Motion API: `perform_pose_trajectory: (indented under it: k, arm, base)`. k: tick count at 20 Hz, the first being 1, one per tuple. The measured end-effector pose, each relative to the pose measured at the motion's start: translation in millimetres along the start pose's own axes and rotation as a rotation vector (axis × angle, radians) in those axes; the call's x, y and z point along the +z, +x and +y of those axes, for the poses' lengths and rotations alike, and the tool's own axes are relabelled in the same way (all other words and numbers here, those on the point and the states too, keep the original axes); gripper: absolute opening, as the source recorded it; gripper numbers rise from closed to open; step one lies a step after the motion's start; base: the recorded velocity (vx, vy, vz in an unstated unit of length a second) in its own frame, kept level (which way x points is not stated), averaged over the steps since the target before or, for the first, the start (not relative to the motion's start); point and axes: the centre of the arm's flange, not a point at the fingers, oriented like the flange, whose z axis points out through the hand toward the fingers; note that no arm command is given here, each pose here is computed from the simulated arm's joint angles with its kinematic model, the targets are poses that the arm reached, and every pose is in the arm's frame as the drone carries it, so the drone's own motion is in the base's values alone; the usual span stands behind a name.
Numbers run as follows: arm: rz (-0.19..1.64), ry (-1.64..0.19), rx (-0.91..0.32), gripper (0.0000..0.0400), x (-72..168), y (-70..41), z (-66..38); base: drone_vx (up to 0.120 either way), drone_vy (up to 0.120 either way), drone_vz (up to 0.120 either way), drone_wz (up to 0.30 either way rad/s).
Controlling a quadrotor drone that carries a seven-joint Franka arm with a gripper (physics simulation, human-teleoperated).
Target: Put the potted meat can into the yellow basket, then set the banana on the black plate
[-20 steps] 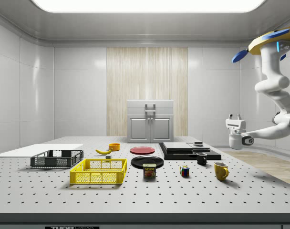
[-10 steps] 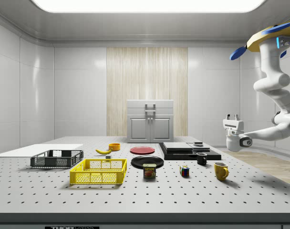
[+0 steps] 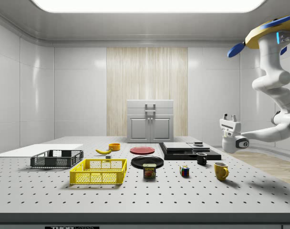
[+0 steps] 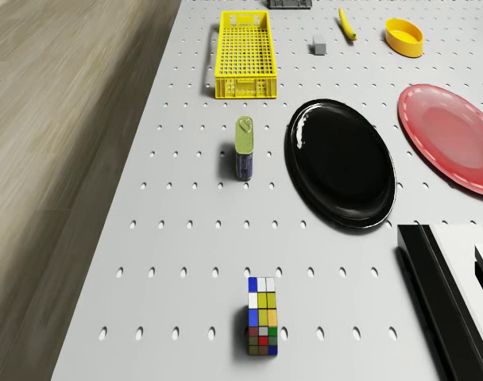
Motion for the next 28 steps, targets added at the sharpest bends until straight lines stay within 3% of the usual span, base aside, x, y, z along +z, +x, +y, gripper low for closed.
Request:
perform_pose_trajectory:
  k: [5,10,13,16,18,22,28]
  arm:
    - [0.124,-0.119,-0.003,0.04,2,-12.3,-11.7]
    - [0.394,-0.386,-0.01,0.04,15,-37.5,-36.1]
    - [0.668,-0.659,-0.018,0.04,41,-57.7,-55.5]
    - [1.018,-1.011,-0.027,0.04,87,-70.9,-67.6]
    - [1.26,-1.255,-0.032,0.04,121,-70.2,-66.1]
    - [1.657,-1.657,-0.042,0.04,169,-52.2,-47.1]
    - [1.962,-1.965,-0.057,0.04,193,-27.7,-21.7]
  base:
    - [0.12,0.072,0.0,0.0]
    - [0.12,0.0,-0.064,0.0]
    - [0.12,0.0,-0.12,0.0]
    - [0.12,0.0,-0.12,0.0]
    - [0.12,0.0,-0.12,0.0]
    - [0.12,0.0,-0.12,0.0]
    - [0.12,0.0,-0.12,0.0]
